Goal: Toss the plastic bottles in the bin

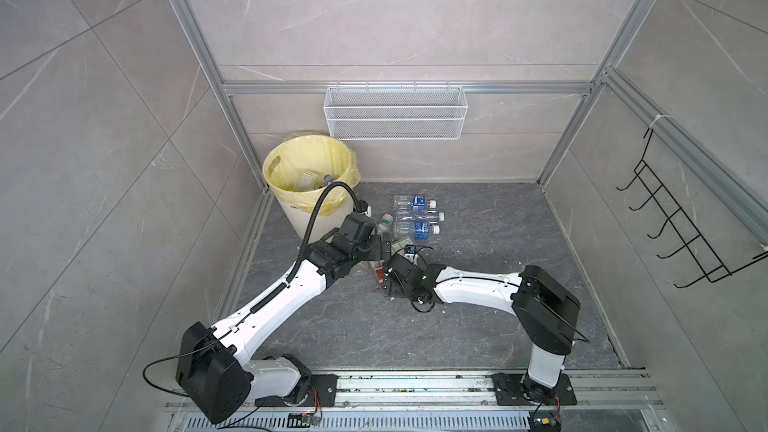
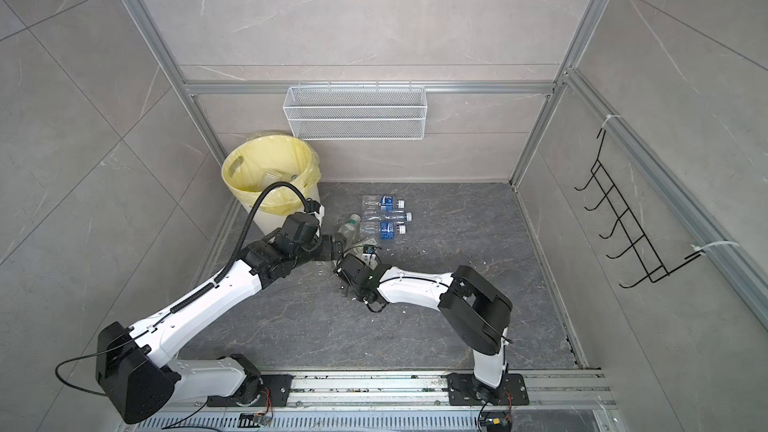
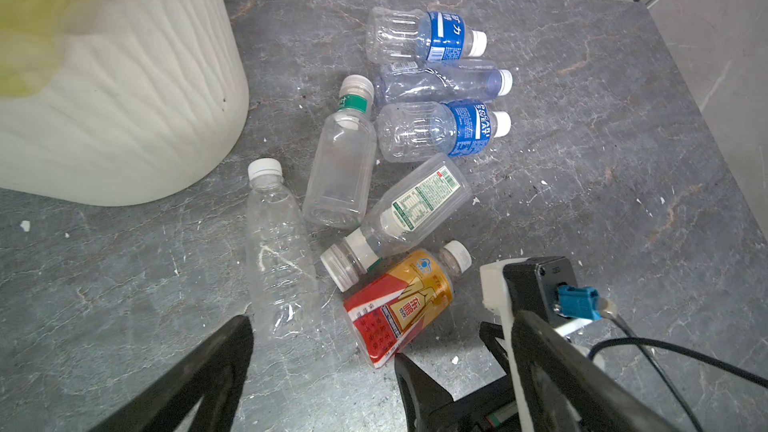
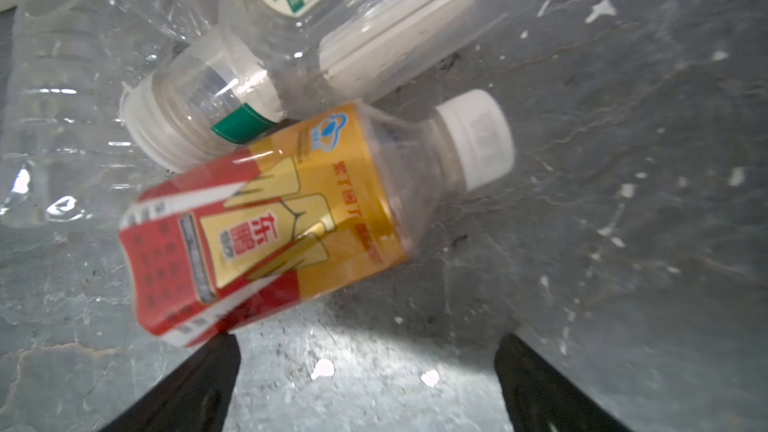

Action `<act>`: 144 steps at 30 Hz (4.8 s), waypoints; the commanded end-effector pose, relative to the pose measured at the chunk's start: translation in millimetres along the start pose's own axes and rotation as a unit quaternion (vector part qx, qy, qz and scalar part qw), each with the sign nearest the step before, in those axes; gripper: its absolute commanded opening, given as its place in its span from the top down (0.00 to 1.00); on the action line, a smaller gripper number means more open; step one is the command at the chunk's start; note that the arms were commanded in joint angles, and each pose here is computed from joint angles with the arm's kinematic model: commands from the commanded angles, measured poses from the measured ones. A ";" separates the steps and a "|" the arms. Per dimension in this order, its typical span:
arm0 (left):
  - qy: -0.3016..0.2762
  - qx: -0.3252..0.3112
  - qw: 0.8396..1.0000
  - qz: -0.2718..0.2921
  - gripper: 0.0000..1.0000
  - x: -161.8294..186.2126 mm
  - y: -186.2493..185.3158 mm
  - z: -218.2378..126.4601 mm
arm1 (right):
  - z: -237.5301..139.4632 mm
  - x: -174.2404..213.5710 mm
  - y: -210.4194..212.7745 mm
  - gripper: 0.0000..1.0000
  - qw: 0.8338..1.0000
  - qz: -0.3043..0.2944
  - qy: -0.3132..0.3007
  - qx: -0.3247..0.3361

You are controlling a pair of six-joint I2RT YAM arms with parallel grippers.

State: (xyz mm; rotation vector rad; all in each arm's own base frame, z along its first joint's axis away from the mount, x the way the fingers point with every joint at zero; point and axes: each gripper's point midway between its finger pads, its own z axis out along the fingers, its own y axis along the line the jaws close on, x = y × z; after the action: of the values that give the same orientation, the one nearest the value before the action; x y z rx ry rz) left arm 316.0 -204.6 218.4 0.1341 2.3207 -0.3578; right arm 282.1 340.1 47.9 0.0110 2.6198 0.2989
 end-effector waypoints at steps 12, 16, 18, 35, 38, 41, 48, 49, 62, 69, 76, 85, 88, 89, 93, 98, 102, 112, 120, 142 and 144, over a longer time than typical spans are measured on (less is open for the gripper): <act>-0.019 -0.016 0.999 -0.030 0.00 -1.4 15.1 -3.2 | 23.8 -14.9 -12.0 0.00 0.999 0.050 0.008 -0.010; -0.007 -0.013 0.999 -0.032 0.00 2.2 12.5 2.5 | 18.4 -16.8 -24.6 0.00 0.998 0.059 0.004 -0.006; -0.001 -0.008 0.999 -0.037 0.00 4.3 10.5 5.9 | 15.6 -17.3 -30.7 0.00 0.998 0.062 0.002 -0.004; 0.059 0.006 0.998 -0.037 0.00 22.8 0.8 30.0 | -7.3 -29.8 -70.0 0.00 0.998 0.067 -0.013 0.017; 0.060 0.007 0.997 -0.041 0.00 22.0 0.8 30.9 | -14.9 -34.1 -68.3 0.00 0.998 0.067 -0.018 0.010; 0.063 0.010 0.997 -0.047 0.00 22.6 1.7 31.9 | -22.6 -40.1 -67.0 0.00 0.997 0.075 -0.027 -0.002; 0.081 0.012 0.994 -0.069 0.00 25.7 6.1 39.8 | -15.3 -52.3 -47.4 0.00 0.994 0.100 -0.013 -0.043; 0.081 0.013 0.994 -0.069 0.00 25.8 6.2 40.2 | -12.3 -52.9 -42.4 0.00 0.993 0.104 -0.008 -0.049; 0.075 0.009 0.993 -0.087 0.00 18.4 16.0 37.2 | 9.8 -52.2 7.8 0.00 0.980 0.150 0.024 -0.128; 0.068 0.011 0.994 -0.091 0.00 14.5 17.4 33.6 | 25.7 -45.6 16.1 0.01 0.979 0.151 0.036 -0.128; 0.066 0.013 0.994 -0.090 0.00 13.8 16.9 31.5 | 27.6 -39.4 -1.2 0.11 0.985 0.141 0.031 -0.098; 0.067 0.017 0.994 -0.089 0.00 14.2 15.6 32.1 | 10.9 -43.5 -35.8 0.15 0.994 0.092 0.012 -0.051; 0.070 0.018 0.993 -0.089 0.00 15.4 14.9 33.5 | 2.0 -47.8 -45.5 0.15 0.997 0.062 0.006 -0.034; 0.071 0.018 0.993 -0.090 0.00 15.8 14.8 34.3 | -1.9 -50.0 -46.2 0.15 0.998 0.050 0.003 -0.038; 0.075 0.022 0.993 -0.091 0.00 17.2 13.2 36.0 | -18.1 -56.3 -51.5 0.14 1.000 0.010 -0.004 -0.025; 0.078 0.023 0.993 -0.091 0.00 18.1 12.4 37.4 | -30.9 -60.8 -52.0 0.02 0.998 0.054 -0.009 -0.030; 0.078 0.022 0.993 -0.091 0.00 17.9 12.9 37.4 | -27.7 -61.7 -40.5 0.00 0.992 0.115 -0.004 -0.053; 0.075 0.023 0.993 -0.090 0.00 16.5 12.5 35.5 | -3.7 -64.2 -18.7 0.00 0.980 0.184 0.007 -0.078; 0.071 0.023 0.993 -0.090 0.00 14.6 12.9 33.5 | 17.9 -59.2 -6.9 0.02 0.977 0.194 0.025 -0.083; 0.078 0.028 0.992 -0.091 0.00 17.7 10.8 36.3 | -18.8 -33.6 -58.5 0.18 0.999 0.038 0.029 -0.018; 0.078 0.028 0.992 -0.092 0.00 17.7 10.6 36.2 | -28.4 -36.6 -62.3 0.18 0.999 0.020 0.024 -0.012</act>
State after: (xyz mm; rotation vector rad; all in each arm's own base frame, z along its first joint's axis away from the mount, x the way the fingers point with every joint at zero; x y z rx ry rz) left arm 323.8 -201.8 160.1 -0.0071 2.5300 -0.4796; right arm 312.4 289.0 66.3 0.1595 2.6654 0.4585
